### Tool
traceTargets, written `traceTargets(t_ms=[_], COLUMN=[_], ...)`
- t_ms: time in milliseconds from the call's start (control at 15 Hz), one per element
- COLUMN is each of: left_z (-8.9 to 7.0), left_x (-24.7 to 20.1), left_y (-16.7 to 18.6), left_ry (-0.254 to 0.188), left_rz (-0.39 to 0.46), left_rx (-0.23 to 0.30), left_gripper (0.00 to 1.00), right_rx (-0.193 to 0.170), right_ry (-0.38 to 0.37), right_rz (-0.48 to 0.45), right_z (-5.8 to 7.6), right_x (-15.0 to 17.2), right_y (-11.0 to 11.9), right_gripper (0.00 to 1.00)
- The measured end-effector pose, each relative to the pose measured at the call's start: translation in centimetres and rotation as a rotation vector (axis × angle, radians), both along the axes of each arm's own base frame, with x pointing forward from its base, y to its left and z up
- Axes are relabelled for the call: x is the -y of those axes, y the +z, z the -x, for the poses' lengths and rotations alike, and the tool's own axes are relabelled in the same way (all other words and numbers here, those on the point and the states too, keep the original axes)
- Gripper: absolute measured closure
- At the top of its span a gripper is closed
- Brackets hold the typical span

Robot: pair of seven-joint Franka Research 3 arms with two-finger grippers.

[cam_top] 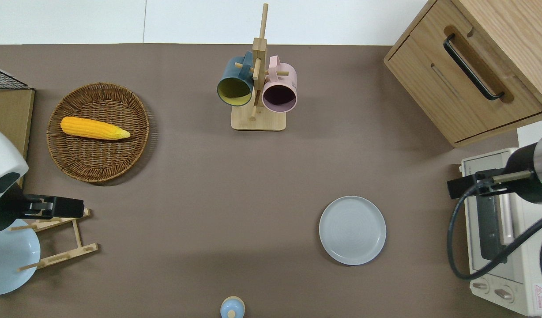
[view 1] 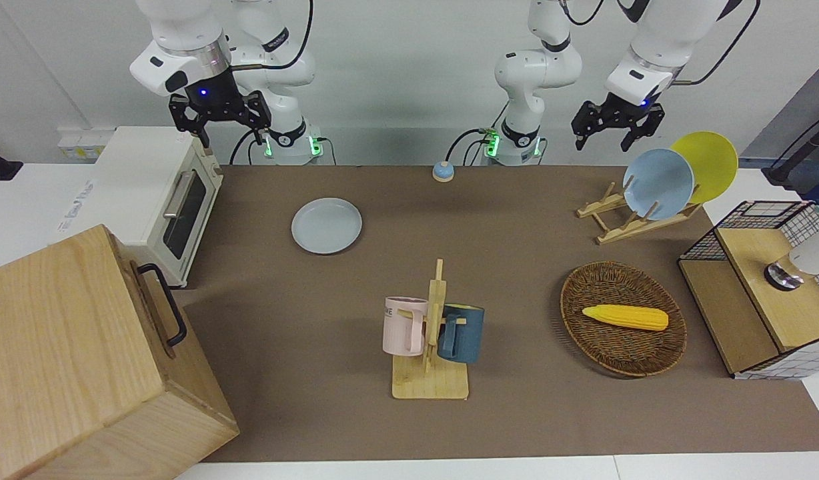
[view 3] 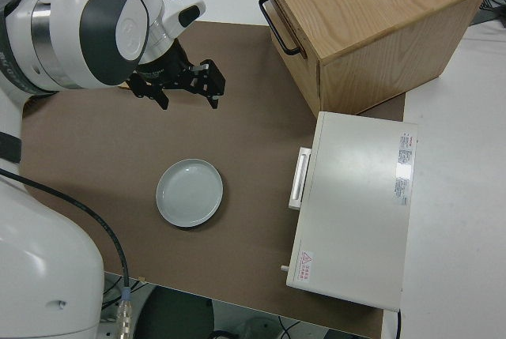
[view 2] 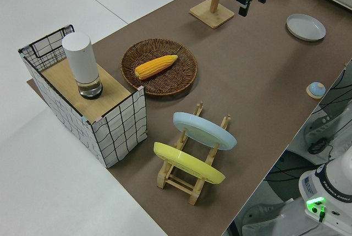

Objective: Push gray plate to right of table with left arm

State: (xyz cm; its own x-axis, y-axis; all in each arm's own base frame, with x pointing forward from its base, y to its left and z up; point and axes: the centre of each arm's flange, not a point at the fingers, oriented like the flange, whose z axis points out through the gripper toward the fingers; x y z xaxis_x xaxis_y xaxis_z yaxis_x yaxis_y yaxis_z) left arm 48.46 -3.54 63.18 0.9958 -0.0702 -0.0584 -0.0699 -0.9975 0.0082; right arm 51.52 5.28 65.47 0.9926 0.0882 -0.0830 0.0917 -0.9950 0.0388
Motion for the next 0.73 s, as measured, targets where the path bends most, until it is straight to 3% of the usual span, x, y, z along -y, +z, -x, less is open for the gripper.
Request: traceTargets(t_ms=[733], left_z=[0.21], left_x=[-0.47], left_y=[0.75], left_ry=[0.008], left_rz=[-0.003], left_rx=[0.002], left_gripper=[0.00], right_rx=[0.000], right_ry=[0.000], right_rz=[0.000], right_z=[0.00], right_x=[0.00], right_y=[0.00], right_gripper=[0.00])
